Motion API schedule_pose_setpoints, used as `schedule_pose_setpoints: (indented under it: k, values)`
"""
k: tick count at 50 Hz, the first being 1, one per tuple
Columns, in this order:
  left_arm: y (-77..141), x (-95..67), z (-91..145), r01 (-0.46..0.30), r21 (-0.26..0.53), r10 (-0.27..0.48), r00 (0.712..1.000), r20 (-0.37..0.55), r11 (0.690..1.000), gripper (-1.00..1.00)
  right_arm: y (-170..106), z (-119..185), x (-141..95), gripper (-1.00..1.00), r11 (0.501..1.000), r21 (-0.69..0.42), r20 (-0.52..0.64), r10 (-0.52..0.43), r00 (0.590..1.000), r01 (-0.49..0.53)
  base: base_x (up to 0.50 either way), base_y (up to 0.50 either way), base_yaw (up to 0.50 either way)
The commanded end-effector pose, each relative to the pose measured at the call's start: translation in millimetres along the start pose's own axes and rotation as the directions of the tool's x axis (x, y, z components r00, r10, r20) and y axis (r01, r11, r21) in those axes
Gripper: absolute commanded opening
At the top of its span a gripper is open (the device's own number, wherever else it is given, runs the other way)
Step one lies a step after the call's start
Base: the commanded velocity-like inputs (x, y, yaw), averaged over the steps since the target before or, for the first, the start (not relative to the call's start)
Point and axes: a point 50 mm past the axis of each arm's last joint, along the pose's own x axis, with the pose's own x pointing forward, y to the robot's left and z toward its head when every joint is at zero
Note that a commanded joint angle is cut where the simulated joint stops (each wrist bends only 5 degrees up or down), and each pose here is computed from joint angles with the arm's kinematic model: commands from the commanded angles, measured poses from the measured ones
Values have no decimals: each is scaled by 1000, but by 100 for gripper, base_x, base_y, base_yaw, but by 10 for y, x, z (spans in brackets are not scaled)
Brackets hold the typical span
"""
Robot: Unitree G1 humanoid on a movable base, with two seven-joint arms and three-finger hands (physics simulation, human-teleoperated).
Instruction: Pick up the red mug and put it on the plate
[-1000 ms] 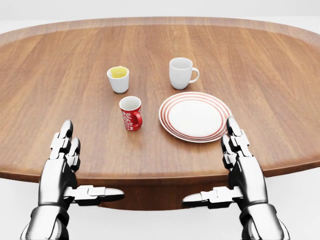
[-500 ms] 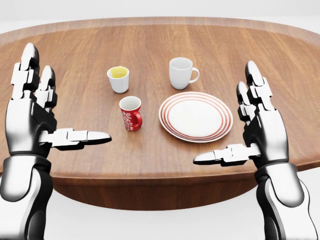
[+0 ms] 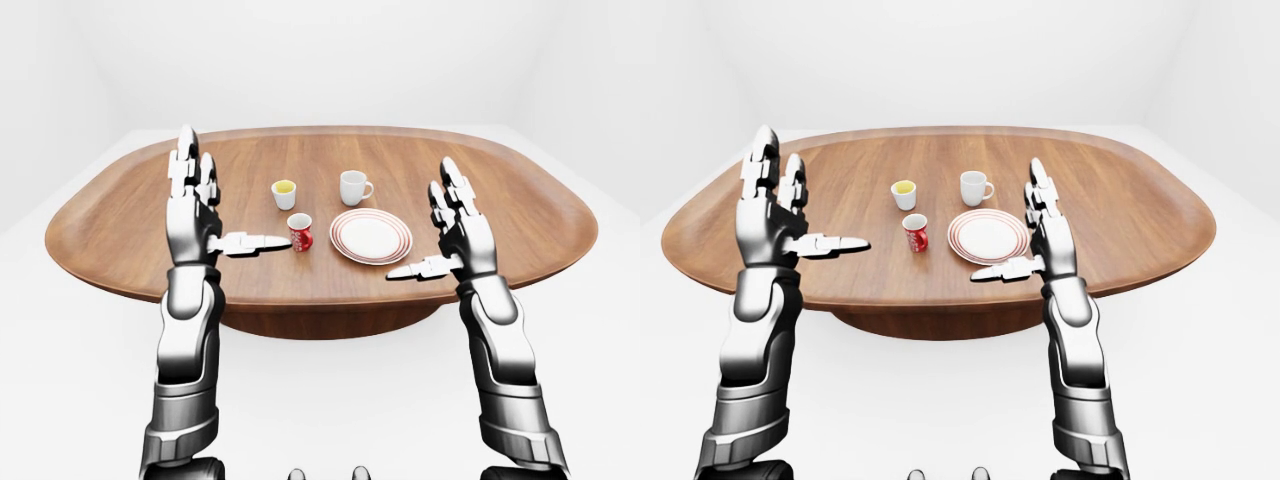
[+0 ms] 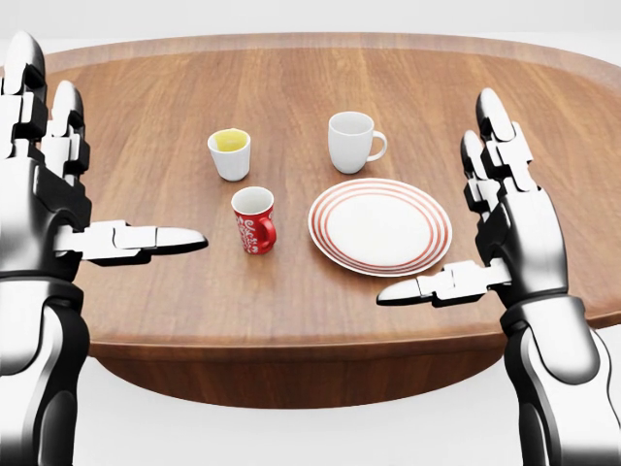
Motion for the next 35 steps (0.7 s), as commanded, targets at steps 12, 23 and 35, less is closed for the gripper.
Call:
schedule_pose_setpoints:
  k: [12, 23, 35]
  values:
    - [29, 29, 31, -12, 9, 12, 1000, 13, 1000, 100, -14, -16, 45, 100, 1000, -25, -11, 6, 1000, -7, 0, 0, 0]
    - [29, 22, 44, -15, 6, 15, 1000, 19, 1000, 100, -5, -26, 43, 100, 1000, -25, -15, 10, 1000, -10, 14, 0, 0]
    - [13, 18, 72, -12, 6, 12, 999, 31, 1000, 100, 12, -24, 29, 100, 999, -28, -14, 15, 1000, -16, 19, 0, 0]
